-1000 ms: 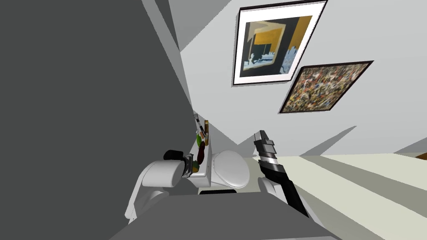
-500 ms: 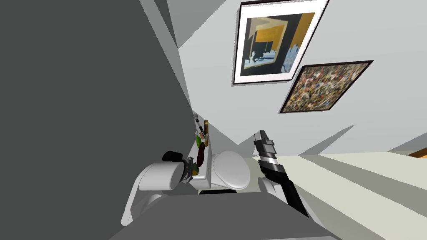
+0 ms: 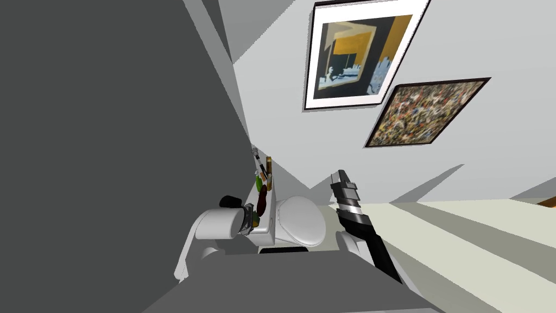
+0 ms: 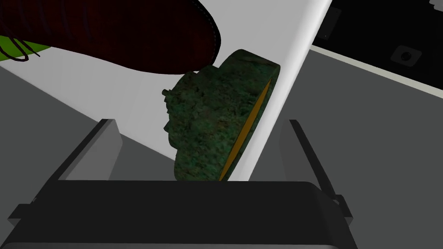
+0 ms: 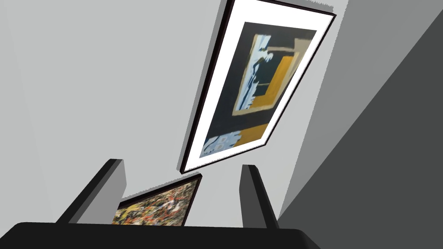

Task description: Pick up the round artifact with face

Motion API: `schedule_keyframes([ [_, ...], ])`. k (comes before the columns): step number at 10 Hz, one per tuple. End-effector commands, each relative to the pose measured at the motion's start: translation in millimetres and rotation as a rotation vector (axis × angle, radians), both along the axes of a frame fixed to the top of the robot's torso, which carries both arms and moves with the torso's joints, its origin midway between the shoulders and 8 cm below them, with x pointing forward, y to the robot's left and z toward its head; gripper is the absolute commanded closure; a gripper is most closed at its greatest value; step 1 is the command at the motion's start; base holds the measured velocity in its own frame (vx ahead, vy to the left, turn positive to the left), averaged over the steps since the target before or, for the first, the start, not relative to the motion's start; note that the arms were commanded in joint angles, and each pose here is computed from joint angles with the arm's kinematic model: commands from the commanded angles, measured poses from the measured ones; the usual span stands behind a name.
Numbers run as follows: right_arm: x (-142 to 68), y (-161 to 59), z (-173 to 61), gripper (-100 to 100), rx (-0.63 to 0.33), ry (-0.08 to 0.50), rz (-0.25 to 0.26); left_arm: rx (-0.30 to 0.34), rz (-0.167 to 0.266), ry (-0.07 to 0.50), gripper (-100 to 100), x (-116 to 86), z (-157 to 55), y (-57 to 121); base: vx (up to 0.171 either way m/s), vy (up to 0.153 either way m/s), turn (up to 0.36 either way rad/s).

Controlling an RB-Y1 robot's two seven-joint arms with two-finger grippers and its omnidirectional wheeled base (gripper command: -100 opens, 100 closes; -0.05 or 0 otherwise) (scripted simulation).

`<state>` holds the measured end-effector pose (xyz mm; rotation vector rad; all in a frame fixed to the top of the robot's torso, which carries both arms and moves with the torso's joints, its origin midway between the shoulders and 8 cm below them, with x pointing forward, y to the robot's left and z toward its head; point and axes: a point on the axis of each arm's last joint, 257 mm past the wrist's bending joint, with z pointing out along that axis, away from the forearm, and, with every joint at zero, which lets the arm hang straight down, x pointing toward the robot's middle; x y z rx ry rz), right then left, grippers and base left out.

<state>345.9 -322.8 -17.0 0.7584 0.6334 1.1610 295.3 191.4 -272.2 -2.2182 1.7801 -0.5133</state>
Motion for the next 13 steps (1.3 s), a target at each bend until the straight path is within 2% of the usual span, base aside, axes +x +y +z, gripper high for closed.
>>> schedule_keyframes([
  [1, 0.0, 0.0, 0.0, 0, 0.0, 0.0, 0.0, 0.0, 0.0, 0.0, -100, 0.0, 0.0, 0.0, -0.006, 0.0, 0.002],
  [2, 0.0, 0.0, 0.0, 0, 0.0, 0.0, 0.0, 0.0, 0.0, -0.002, 100, 0.9, -0.3, 0.0, 0.0, 0.0, 0.0],
  [6, 0.0, 0.0, 0.0, 0, 0.0, 0.0, 0.0, 0.001, -0.002, -0.004, 100, 1.1, 0.2, 0.0, 0.0, 0.0, 0.0],
  [7, 0.0, 0.0, 0.0, 0, 0.0, 0.0, 0.0, 0.001, -0.001, -0.004, 0, 1.1, 0.2, 0.1, 0.0, 0.0, 0.0],
  [8, 0.0, 0.0, 0.0, 0, 0.0, 0.0, 0.0, 0.0, 0.002, -0.002, 100, -5.7, 7.0, 1.0, 0.011, -0.001, -0.024],
  [12, 0.0, 0.0, 0.0, 0, 0.0, 0.0, 0.0, 0.0, 0.005, -0.003, 100, -12.7, 14.6, 2.5, 0.014, 0.0, -0.01],
  [13, 0.0, 0.0, 0.0, 0, 0.0, 0.0, 0.0, 0.0, 0.005, -0.001, 0, -13.7, 14.9, 2.5, 0.0, 0.0, 0.0],
])
